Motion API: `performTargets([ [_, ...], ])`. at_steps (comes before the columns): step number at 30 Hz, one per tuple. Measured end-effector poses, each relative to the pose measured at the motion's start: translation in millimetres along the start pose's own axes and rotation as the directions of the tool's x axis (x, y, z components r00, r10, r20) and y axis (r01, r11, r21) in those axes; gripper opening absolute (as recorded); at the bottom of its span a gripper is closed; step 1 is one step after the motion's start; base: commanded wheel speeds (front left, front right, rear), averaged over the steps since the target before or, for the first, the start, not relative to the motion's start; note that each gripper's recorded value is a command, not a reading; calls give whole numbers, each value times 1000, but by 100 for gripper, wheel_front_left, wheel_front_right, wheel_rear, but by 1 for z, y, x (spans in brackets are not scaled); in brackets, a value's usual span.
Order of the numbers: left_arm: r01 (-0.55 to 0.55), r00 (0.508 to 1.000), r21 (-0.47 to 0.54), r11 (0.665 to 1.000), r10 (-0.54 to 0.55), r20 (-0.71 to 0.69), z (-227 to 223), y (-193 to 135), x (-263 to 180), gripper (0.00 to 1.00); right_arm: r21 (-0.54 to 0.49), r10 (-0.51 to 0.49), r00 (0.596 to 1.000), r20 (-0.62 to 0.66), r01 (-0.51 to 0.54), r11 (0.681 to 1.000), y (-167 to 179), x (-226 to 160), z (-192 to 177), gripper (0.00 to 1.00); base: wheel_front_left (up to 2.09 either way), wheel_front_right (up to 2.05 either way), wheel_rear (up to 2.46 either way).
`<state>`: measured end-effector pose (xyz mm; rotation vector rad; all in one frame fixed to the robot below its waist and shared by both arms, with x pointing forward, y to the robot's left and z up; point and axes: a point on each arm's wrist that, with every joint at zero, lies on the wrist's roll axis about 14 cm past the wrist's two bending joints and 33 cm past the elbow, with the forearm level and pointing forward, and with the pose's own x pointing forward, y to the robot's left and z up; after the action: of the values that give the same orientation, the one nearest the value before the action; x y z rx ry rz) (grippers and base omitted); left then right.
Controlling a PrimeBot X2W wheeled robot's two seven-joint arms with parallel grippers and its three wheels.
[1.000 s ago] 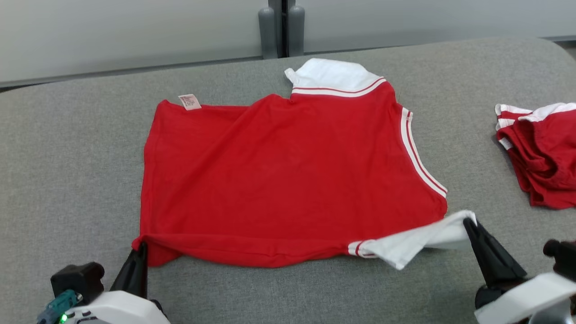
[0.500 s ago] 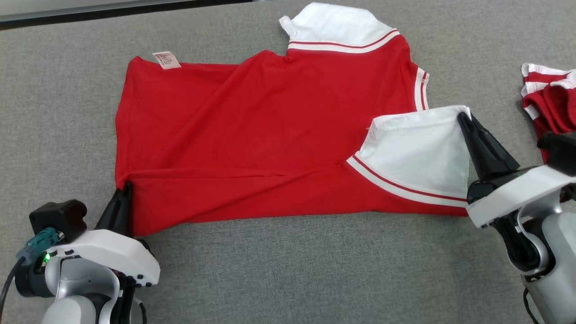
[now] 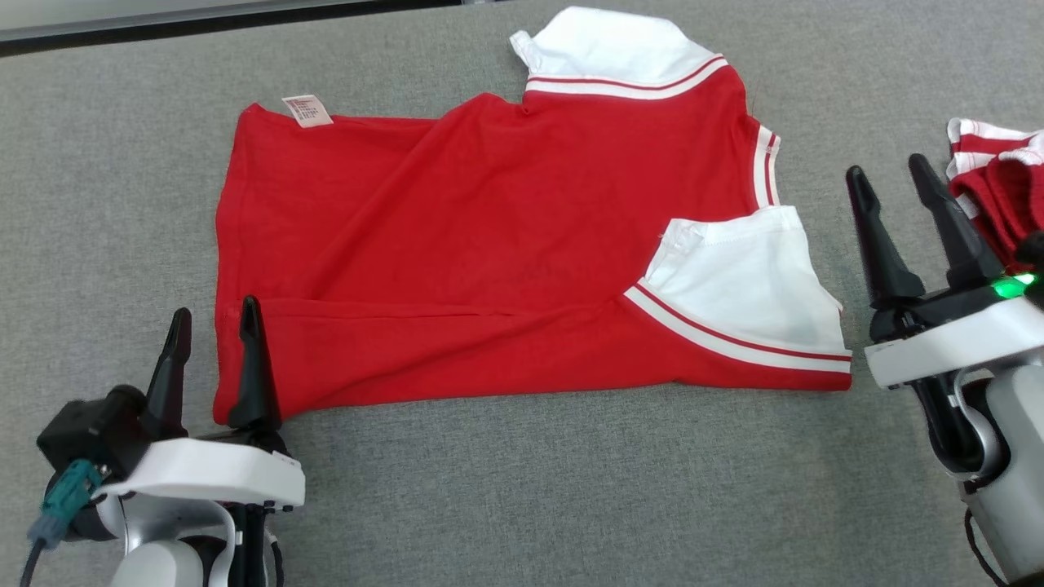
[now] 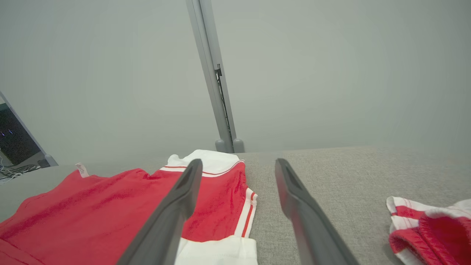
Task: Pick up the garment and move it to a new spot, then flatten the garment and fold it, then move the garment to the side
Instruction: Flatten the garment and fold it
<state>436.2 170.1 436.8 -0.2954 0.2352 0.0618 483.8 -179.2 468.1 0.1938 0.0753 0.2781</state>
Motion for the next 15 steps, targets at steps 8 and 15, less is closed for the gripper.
performTargets([
  [8, 31, 966, 47, 998, -42, 257, 46, -14, -21, 100, -71, -35, 994, 105, 43, 997, 8, -39, 27, 100, 0, 0, 0],
  [15, 44, 970, 185, 982, -87, 228, 33, -19, -48, 100, -97, -55, 997, 45, 60, 994, 27, -87, 11, 100, 0, 0, 0],
])
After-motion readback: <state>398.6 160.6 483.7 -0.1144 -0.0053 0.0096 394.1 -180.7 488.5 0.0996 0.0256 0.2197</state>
